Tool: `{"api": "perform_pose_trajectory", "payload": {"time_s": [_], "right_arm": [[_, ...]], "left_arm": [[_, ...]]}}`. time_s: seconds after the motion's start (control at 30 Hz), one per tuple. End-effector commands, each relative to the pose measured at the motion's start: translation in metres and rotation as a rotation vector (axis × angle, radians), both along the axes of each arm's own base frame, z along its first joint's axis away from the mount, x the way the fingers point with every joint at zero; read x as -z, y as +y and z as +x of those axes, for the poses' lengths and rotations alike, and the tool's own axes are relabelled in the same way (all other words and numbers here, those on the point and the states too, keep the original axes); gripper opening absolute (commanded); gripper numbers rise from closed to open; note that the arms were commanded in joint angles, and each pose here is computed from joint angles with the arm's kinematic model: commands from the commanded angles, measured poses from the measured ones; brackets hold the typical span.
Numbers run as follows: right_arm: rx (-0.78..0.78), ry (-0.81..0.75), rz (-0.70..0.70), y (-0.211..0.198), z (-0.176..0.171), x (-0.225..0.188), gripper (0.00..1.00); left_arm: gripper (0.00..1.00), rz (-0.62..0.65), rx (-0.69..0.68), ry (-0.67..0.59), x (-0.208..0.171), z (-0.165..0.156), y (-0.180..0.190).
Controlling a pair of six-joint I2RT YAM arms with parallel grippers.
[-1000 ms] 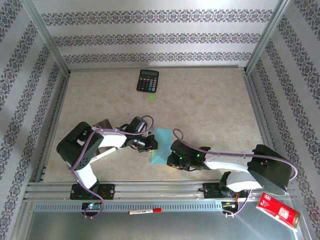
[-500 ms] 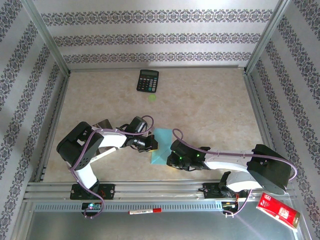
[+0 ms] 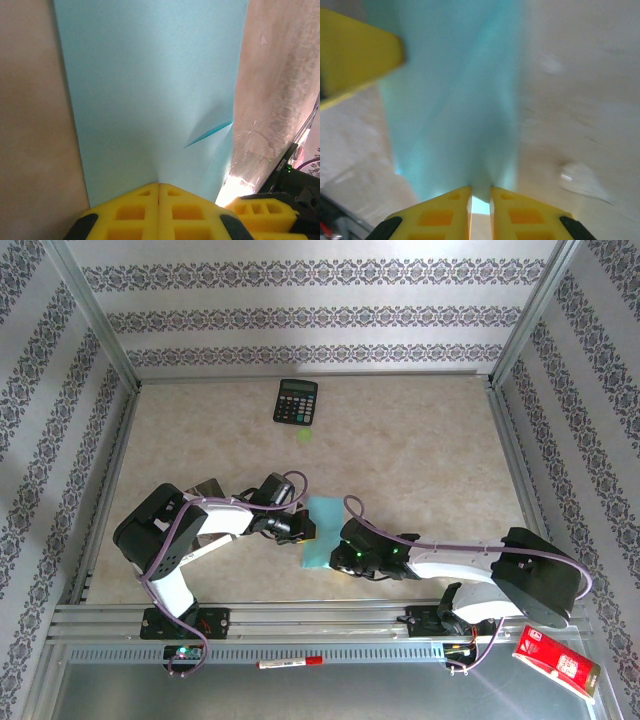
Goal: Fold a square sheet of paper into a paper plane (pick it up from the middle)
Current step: Turn over the paper at the center of the table.
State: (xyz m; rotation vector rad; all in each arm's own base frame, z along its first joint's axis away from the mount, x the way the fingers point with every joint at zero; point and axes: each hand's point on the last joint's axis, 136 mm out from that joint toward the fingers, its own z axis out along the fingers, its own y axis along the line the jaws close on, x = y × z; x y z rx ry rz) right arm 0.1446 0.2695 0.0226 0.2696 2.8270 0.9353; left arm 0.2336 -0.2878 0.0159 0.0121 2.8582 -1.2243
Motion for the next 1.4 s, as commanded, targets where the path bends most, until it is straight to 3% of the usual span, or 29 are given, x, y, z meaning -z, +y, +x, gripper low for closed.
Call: {"api": "perform_pose_trajectory", "payload": {"time_s": [0.0,0.23,0.4,0.53,1.17,1.37], "right_arm": [[0.014,-0.086,0.105,0.019,0.019,-0.021,0.17],[0.019,-0.089,0.07,0.01,0.02,-0.02,0.18],[0.007,-0.074,-0.094,-0.017,0.01,-0.015,0.21],[0.0,-0.053,-0.139,-0.022,0.0,-0.009,0.22],[-0.021,-0.047,-0.072,0.009,0.006,-0.001,0.23],[0.001,-0.086,-0.016,0.011,0.016,-0.006,0.3]], "left_arm": [[0.0,0.112,-0.002,0.098,0.036,-0.023,0.023],[0.0,0.11,-0.002,0.098,0.035,-0.022,0.022],[0.0,0.116,-0.002,0.1,0.035,-0.023,0.023],[0.0,0.119,-0.004,0.1,0.035,-0.022,0.023],[0.0,0.12,0.002,0.107,0.037,-0.025,0.024],[0.0,0.119,0.004,0.108,0.037,-0.025,0.024]]}}
